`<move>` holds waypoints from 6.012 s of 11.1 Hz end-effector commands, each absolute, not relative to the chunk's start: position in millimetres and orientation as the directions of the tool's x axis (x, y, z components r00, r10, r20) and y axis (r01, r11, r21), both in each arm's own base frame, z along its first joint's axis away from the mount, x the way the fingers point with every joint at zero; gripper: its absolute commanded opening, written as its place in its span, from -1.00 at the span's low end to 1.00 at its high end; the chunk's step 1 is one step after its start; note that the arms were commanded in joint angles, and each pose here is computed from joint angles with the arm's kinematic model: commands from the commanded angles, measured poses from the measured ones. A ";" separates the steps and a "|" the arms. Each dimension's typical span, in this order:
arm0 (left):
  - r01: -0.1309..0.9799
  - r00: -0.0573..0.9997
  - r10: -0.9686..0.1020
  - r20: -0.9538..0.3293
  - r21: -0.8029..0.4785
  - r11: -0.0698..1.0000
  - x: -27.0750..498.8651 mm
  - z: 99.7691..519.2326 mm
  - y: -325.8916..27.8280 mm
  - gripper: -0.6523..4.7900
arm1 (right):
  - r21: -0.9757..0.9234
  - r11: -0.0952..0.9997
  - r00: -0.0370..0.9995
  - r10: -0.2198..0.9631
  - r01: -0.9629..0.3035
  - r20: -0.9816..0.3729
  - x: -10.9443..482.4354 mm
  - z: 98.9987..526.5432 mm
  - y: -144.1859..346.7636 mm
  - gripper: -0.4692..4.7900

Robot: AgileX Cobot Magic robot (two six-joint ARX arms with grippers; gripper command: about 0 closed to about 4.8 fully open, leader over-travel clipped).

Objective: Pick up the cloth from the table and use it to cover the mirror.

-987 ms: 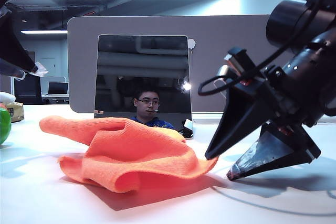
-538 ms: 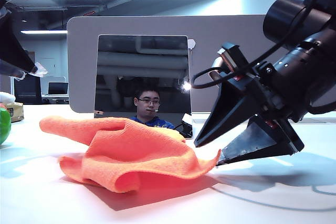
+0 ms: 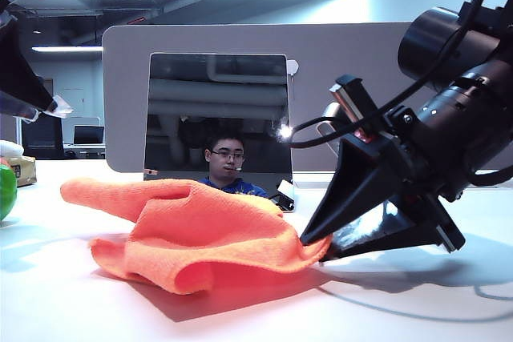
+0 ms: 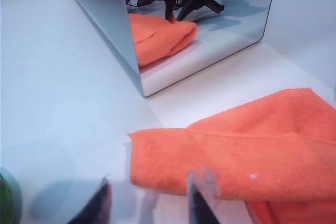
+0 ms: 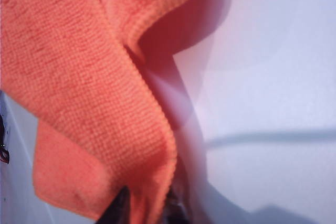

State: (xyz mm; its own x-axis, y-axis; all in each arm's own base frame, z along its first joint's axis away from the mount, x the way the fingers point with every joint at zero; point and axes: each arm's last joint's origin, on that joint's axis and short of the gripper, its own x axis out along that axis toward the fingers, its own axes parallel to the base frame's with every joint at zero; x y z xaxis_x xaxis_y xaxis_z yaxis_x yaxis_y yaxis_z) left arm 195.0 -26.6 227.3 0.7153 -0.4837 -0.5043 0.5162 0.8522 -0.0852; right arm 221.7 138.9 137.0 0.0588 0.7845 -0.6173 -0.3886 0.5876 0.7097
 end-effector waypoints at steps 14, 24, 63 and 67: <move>0.620 0.637 -0.606 -0.476 -0.151 0.770 235.9 198.1 -33.5 0.08 | 0.421 0.703 0.237 0.634 -0.573 -0.737 203.8 172.0 122.6 -0.83; 0.450 0.472 -0.781 -0.408 -0.650 0.612 257.1 174.8 -40.2 -0.21 | 0.291 0.648 0.234 0.598 -0.704 -0.767 201.0 170.9 120.2 -0.83; 0.297 0.436 -0.714 -0.548 -0.661 0.689 275.5 143.3 -43.4 -0.22 | 0.208 0.645 0.336 0.613 -0.735 -0.715 209.8 177.0 123.7 -0.83; 0.306 0.409 -0.749 -0.521 -0.695 0.651 274.7 144.1 -44.7 -0.22 | 0.207 0.646 0.336 0.612 -0.735 -0.716 209.8 177.0 123.7 -0.83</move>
State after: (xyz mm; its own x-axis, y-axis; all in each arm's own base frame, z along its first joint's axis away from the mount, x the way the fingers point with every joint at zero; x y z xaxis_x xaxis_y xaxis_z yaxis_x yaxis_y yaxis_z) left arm 273.7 -43.6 141.5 0.4156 -0.7325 -0.5391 0.2987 0.6698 -0.6798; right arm 209.0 122.9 174.6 0.3286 0.6030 -0.7270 -0.7288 0.6514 0.2109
